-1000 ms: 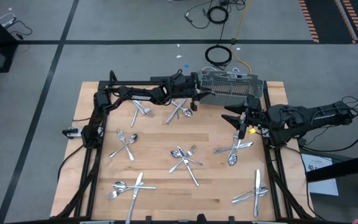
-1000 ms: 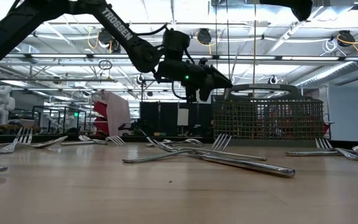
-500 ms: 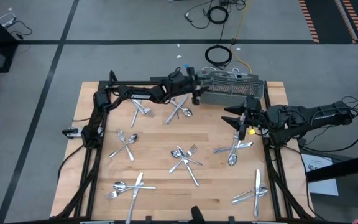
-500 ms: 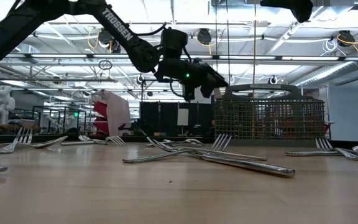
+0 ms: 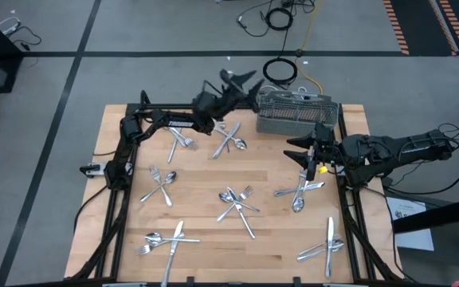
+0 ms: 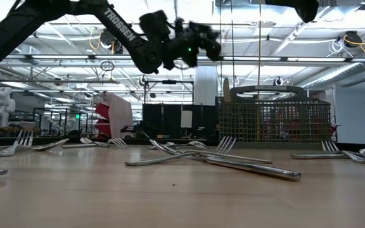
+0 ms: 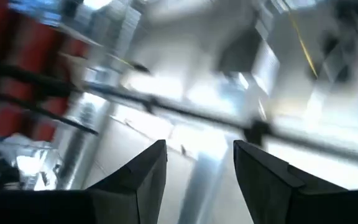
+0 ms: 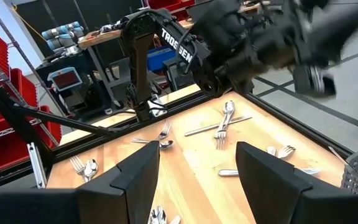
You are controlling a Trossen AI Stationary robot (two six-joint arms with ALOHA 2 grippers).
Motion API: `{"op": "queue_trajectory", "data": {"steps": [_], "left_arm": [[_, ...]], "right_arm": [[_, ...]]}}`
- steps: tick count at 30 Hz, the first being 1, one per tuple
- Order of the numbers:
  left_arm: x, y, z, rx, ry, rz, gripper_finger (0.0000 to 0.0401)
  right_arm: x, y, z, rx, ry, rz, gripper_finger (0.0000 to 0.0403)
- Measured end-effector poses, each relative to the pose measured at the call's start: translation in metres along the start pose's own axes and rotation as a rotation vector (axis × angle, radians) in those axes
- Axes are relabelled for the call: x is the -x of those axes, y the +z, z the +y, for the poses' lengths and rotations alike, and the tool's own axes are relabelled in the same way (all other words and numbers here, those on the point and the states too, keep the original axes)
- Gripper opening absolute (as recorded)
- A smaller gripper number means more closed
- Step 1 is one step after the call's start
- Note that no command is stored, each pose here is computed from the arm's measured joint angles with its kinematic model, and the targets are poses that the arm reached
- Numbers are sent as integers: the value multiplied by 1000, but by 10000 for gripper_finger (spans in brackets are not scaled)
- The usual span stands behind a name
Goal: Sort silverware
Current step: Put the silver knife into the silverware basket
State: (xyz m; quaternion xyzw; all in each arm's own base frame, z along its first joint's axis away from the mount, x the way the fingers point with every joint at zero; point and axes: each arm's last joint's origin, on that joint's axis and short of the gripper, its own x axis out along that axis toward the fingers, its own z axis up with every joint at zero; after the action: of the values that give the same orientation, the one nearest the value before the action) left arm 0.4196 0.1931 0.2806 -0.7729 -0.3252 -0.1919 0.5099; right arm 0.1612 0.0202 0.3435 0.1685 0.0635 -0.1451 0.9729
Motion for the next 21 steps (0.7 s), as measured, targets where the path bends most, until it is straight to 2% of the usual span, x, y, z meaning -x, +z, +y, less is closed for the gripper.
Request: {"op": "queue_trajectory", "data": {"steps": [3,6,8,10,12,14,21], "left_arm": [[2,-17,-13,-196,-128,196,192],[-1,-38,-16,-377,-95,375,192],[-1,-60,-15,-512,-119,499,192],[-2,-83,-15,-629,-174,559,192],[-2,-101,-11,-693,-187,577,192],[-4,-109,-3,-721,-106,607,192],[2,-123,23,-790,308,896,192]], "right_arm": [[0,1,0,-4,3,-7,203],[0,2,2,-27,29,-13,203],[0,3,2,-35,39,-19,203],[0,4,3,-41,47,-28,203],[0,5,4,-46,68,-31,203],[0,5,4,-49,73,-35,203],[0,5,4,-80,74,-33,203]]}}
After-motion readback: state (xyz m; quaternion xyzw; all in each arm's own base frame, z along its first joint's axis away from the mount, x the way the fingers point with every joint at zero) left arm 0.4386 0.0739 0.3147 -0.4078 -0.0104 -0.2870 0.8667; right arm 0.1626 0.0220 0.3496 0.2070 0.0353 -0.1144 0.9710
